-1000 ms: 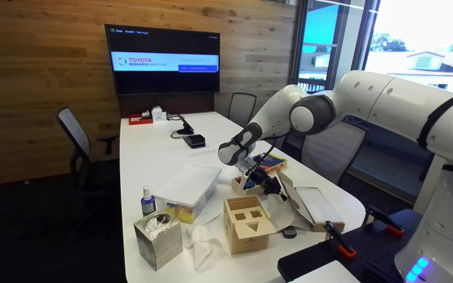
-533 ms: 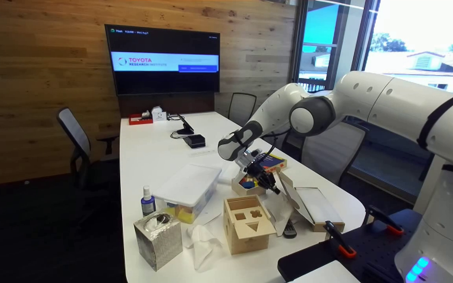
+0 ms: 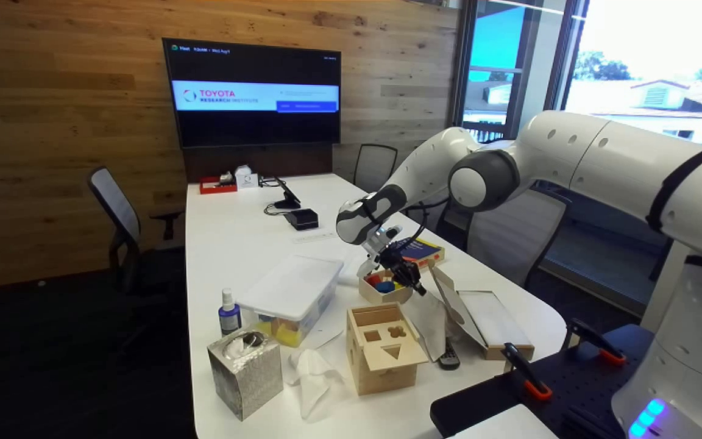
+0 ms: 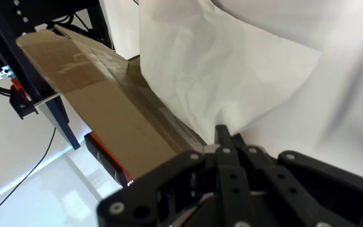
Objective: Use a napkin to wipe a spot on the right
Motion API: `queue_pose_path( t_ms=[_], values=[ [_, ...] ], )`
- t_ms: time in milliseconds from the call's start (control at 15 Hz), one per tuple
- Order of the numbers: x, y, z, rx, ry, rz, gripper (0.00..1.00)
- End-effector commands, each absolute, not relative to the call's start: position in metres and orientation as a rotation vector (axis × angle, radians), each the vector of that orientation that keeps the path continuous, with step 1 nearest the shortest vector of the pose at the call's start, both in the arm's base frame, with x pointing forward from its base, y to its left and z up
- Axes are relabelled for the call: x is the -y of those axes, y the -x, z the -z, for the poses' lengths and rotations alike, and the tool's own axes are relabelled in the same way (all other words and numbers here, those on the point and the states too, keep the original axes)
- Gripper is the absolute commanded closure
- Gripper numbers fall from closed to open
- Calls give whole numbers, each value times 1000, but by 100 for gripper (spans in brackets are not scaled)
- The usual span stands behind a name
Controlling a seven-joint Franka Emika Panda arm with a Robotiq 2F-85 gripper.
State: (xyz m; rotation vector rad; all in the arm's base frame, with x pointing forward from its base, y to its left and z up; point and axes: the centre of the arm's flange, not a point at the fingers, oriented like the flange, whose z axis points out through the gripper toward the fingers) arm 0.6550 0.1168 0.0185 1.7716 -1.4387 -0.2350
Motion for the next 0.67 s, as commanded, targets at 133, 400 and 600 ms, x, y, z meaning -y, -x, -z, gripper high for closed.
queue_pose_path(
  t_ms=[133,400,600],
  values=[
    [-114,-670,-23,1485,-1828,148,100],
    [-118,-675,-24,1497,-1925,129,100],
    [-122,-669,-27,1478,-1975,161,100]
  ],
)
